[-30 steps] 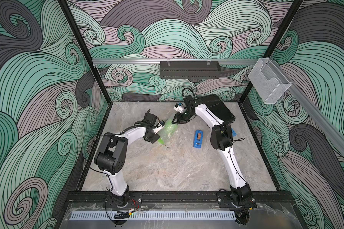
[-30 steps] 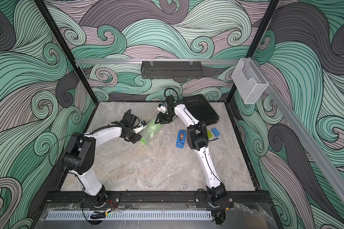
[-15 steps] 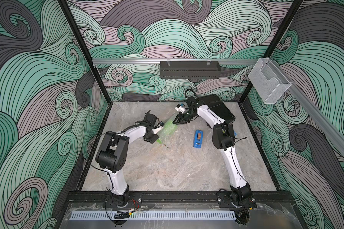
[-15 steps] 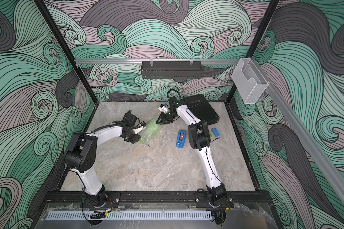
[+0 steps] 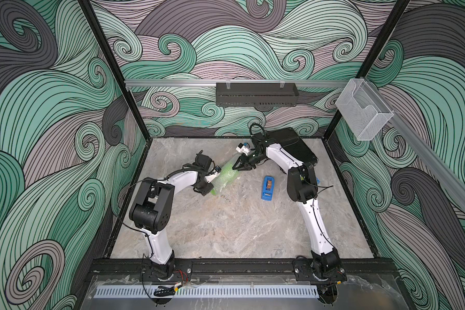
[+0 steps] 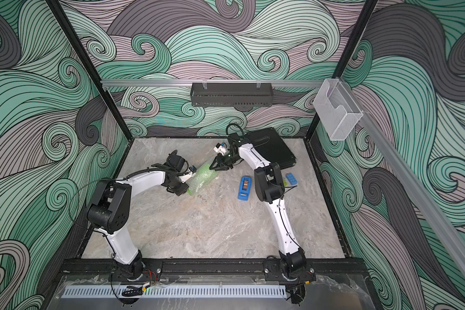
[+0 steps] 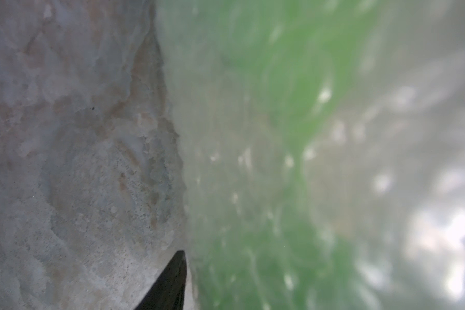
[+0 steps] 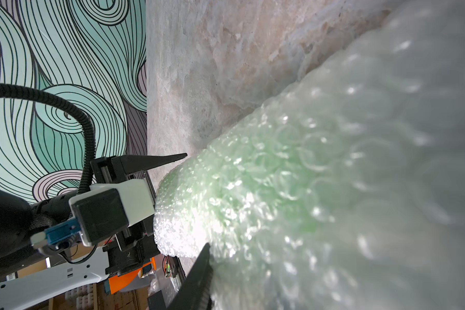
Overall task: Wrap wine glasses in bubble wrap
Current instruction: Wrap the wine glass in bubble wrap.
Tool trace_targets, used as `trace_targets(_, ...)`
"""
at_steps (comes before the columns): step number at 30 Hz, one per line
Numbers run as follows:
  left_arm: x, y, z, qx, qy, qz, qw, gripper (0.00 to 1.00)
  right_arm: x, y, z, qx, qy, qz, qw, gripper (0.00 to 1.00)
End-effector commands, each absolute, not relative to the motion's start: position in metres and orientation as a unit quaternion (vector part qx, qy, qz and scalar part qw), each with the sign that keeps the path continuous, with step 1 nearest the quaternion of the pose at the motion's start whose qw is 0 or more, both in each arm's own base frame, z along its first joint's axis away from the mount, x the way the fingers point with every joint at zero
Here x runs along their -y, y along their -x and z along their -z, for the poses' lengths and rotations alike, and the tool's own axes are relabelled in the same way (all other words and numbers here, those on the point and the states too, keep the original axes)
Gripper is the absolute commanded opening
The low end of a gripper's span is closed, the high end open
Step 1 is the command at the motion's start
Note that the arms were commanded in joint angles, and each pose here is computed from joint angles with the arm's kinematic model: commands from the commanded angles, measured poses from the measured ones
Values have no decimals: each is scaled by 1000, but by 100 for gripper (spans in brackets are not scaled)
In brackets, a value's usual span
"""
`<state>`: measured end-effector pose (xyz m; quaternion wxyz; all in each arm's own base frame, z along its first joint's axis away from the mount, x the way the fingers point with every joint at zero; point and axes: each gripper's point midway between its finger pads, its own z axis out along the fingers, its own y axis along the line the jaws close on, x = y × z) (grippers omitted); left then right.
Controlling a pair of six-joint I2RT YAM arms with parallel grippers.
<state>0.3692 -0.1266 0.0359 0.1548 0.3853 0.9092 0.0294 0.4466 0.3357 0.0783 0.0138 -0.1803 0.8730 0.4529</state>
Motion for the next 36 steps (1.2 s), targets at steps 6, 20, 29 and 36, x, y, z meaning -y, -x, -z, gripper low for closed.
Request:
trace_targets(6,154,-403,-49,-902,-370,-3,222,50,-390,-379,-95,-825,213,-517,-76,21)
trace_targets(20,158,-403,-60,-908,-347,14,233,51,-385,-373,-114,-826,231,-512,-56,0)
trace_targets(29,161,-401,-60,-914,-338,26,224,51,-355,-360,-114,-860,239,-448,-48,48)
trace_targets(36,161,-399,-60,-913,-341,30,220,51,-288,-368,-149,-909,192,-369,17,37)
